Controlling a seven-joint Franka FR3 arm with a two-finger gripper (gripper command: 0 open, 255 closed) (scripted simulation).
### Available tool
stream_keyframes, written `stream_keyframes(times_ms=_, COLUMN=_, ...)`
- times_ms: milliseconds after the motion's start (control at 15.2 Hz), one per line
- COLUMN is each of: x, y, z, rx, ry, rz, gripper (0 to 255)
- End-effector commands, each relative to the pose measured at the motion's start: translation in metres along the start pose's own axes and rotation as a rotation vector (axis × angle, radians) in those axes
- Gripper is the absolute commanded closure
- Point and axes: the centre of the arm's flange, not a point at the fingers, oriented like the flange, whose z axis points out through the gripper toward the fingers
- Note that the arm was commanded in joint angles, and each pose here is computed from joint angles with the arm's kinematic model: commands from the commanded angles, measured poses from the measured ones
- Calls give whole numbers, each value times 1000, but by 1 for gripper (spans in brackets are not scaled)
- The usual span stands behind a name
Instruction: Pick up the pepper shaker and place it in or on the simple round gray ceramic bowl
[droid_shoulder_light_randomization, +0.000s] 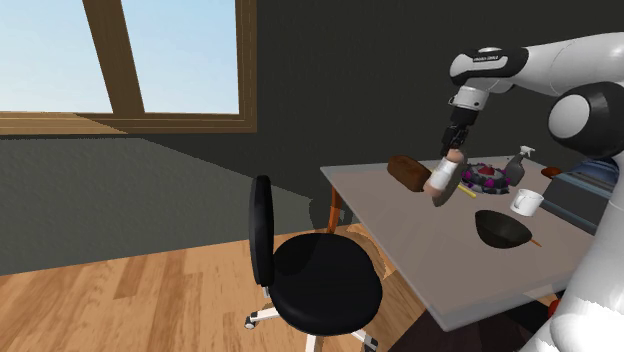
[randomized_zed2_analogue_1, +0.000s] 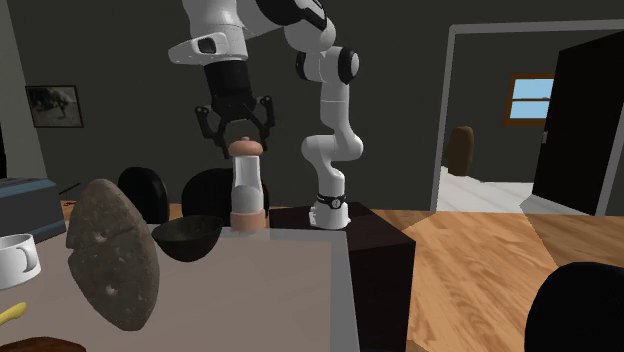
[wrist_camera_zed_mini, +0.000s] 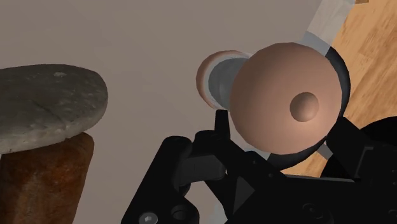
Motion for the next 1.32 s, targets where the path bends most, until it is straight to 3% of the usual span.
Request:
stream_keyframes(times_ms=0, x=-16, y=12, z=-8, rx=0, ry=0, rz=0, gripper=255)
stream_keyframes(times_ms=1254, x=-211, y=155, z=-88, rx=0, ry=0, rz=0, gripper=255)
